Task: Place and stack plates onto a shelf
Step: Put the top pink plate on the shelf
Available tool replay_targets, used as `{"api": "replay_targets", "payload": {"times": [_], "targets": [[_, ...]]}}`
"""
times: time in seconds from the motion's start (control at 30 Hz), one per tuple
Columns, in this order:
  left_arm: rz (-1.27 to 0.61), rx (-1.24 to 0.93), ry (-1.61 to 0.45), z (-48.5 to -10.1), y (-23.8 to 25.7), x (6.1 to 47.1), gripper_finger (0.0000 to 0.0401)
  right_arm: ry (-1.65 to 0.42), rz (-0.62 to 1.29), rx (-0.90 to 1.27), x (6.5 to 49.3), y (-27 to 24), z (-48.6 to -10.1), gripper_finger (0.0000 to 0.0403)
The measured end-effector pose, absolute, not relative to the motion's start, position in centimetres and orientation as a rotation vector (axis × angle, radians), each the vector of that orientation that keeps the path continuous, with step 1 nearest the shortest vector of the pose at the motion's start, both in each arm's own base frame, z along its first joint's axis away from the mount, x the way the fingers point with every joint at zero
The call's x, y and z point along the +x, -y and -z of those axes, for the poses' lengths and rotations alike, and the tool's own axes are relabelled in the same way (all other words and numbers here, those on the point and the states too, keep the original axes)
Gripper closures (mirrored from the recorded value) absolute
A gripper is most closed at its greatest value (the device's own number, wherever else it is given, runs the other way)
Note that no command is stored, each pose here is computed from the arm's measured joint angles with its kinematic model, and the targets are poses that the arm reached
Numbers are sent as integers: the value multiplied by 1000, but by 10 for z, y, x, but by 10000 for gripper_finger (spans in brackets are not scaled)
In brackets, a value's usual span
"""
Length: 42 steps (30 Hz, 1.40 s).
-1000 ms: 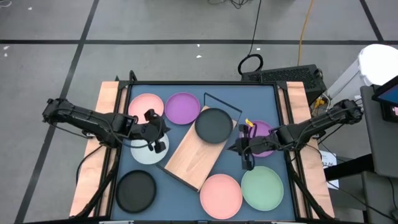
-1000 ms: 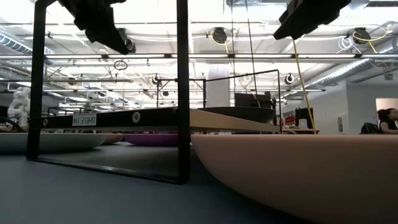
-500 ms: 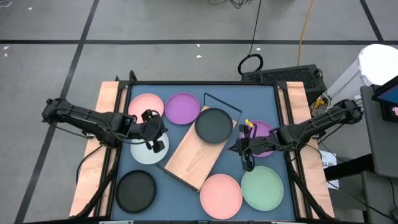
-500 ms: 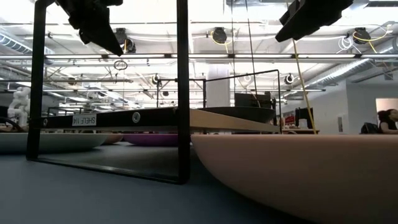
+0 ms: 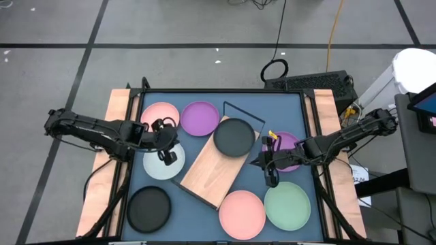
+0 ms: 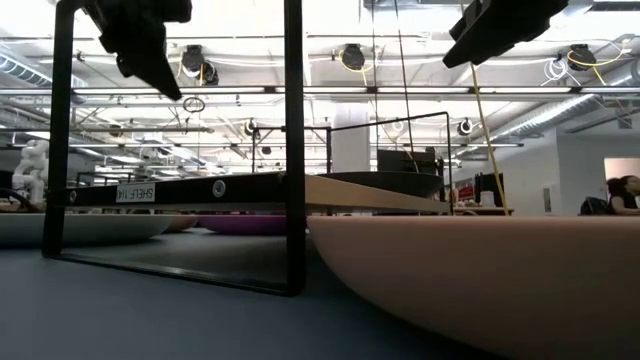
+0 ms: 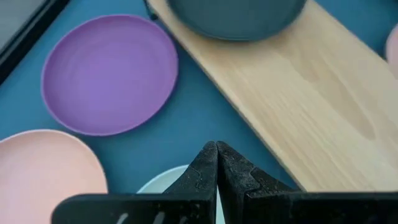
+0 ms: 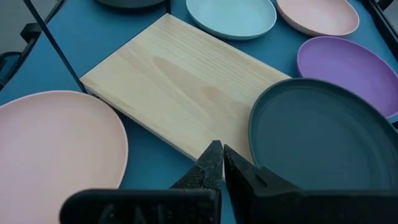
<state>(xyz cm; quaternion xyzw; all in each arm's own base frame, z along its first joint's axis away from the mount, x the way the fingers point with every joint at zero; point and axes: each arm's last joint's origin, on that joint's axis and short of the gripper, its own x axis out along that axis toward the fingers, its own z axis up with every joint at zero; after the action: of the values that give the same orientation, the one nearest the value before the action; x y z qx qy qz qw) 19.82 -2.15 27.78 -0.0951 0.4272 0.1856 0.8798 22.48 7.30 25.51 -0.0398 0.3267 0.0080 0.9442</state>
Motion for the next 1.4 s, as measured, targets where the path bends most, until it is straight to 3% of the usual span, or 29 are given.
{"api": "replay_targets", "payload": {"times": [0.33, 0.93, 1.2, 1.4], "targets": [[-709, -314, -908, -274, -29, 191, 384, -652, -25, -106, 226, -73, -256, 403], [-738, -260, -846, -279, -52, 194, 280, -647, -12, -69, 226, -73, -257, 403], [-811, -298, -931, -269, -60, 191, 195, -595, -17, -53, 229, -74, -261, 403], [-852, -326, -1055, -250, -68, 201, 168, -595, -17, -51, 229, -74, -261, 403]]}}
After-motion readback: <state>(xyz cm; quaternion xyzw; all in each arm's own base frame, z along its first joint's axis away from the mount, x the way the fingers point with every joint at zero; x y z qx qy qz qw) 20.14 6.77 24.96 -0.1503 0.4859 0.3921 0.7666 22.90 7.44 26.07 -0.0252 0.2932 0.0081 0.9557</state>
